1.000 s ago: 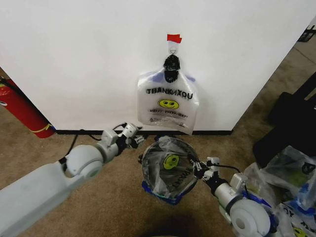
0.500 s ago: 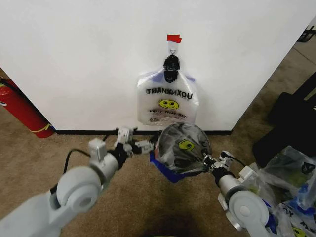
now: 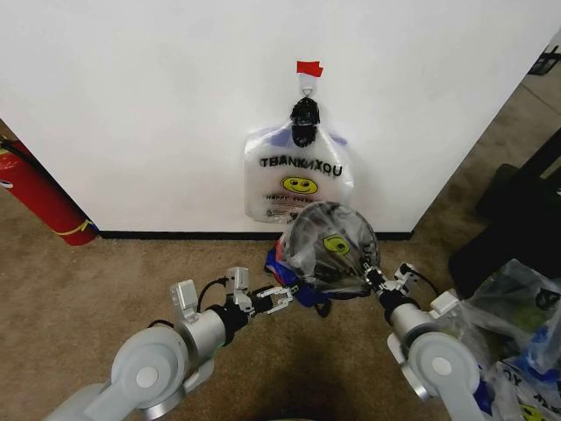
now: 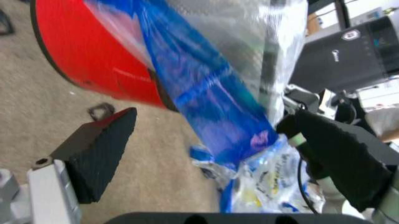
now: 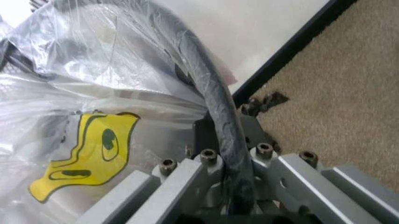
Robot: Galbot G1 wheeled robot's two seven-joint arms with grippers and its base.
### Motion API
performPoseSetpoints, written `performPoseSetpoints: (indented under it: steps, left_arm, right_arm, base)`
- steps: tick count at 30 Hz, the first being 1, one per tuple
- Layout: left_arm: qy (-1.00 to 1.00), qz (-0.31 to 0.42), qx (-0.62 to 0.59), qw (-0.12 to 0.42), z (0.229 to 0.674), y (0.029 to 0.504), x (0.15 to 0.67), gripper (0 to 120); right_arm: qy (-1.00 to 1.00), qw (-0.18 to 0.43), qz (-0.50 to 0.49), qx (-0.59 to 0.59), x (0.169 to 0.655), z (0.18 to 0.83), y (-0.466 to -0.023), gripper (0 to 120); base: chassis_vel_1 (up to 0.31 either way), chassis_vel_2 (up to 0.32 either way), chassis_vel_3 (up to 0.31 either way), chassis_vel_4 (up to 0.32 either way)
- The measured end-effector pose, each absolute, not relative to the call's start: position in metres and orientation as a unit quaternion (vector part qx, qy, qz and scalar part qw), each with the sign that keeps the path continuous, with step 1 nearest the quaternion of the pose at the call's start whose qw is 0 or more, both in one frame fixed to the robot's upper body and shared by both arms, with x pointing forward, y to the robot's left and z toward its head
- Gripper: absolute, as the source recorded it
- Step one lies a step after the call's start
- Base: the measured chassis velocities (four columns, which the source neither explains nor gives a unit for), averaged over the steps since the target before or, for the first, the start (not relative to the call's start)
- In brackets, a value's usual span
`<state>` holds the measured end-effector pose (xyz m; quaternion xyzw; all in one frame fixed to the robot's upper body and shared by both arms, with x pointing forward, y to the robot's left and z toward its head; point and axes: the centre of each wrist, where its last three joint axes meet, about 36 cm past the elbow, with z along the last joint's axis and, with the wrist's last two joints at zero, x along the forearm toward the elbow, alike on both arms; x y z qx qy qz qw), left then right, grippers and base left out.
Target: Pick up the garbage bag from the wall and place it over the trash bin.
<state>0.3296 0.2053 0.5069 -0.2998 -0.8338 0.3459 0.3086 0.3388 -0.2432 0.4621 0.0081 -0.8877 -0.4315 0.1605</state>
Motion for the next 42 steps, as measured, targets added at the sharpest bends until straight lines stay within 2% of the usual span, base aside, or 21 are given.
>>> performPoseSetpoints:
  steps: [7, 11, 12, 14, 16, 17, 18, 19, 31, 42]
  left_arm:
    - [-0.828, 0.354, -0.306, 0.309, 0.493, 0.203, 0.332, 98]
    - [-0.837, 0.347, -0.307, 0.292, 0.491, 0.201, 0.333, 82]
    - [-0.837, 0.347, -0.307, 0.292, 0.491, 0.201, 0.333, 82]
    - [-0.838, 0.347, -0.310, 0.285, 0.492, 0.201, 0.334, 72]
    - [-0.838, 0.347, -0.311, 0.284, 0.492, 0.201, 0.334, 69]
    - [-0.838, 0.346, -0.313, 0.283, 0.492, 0.200, 0.335, 64]
    - [-0.835, 0.349, -0.317, 0.284, 0.489, 0.195, 0.333, 49]
    - [-0.832, 0.353, -0.321, 0.284, 0.487, 0.190, 0.332, 43]
    - [-0.833, 0.359, -0.328, 0.263, 0.485, 0.182, 0.332, 2]
    - [-0.844, 0.335, -0.316, 0.274, 0.476, 0.193, 0.327, 0]
  right_arm:
    - [-0.891, 0.156, -0.427, 0.013, 0.339, 0.468, -0.250, 0]
    - [-0.892, 0.151, -0.425, 0.019, 0.337, 0.474, -0.250, 0]
    - [-0.892, 0.151, -0.425, 0.019, 0.337, 0.474, -0.250, 0]
    - [-0.893, 0.151, -0.423, 0.019, 0.337, 0.474, -0.251, 0]
    - [-0.894, 0.151, -0.422, 0.018, 0.338, 0.474, -0.251, 0]
    - [-0.894, 0.151, -0.422, 0.018, 0.339, 0.474, -0.252, 0]
    - [-0.894, 0.150, -0.422, 0.018, 0.342, 0.474, -0.253, 0]
    - [-0.894, 0.150, -0.422, 0.018, 0.343, 0.473, -0.253, 0]
    - [-0.895, 0.152, -0.418, 0.014, 0.346, 0.471, -0.255, 0]
    - [-0.895, 0.146, -0.422, 0.013, 0.347, 0.475, -0.258, 0]
  base:
    - [0.000, 0.000, 0.000, 0.000]
    - [0.000, 0.000, 0.000, 0.000]
    - [0.000, 0.000, 0.000, 0.000]
    - [0.000, 0.000, 0.000, 0.000]
    - [0.000, 0.000, 0.000, 0.000]
    - [0.000, 0.000, 0.000, 0.000]
    - [0.000, 0.000, 0.000, 0.000]
    - [0.000, 0.000, 0.000, 0.000]
    - [0.000, 0.000, 0.000, 0.000]
    - [0.000, 0.000, 0.000, 0.000]
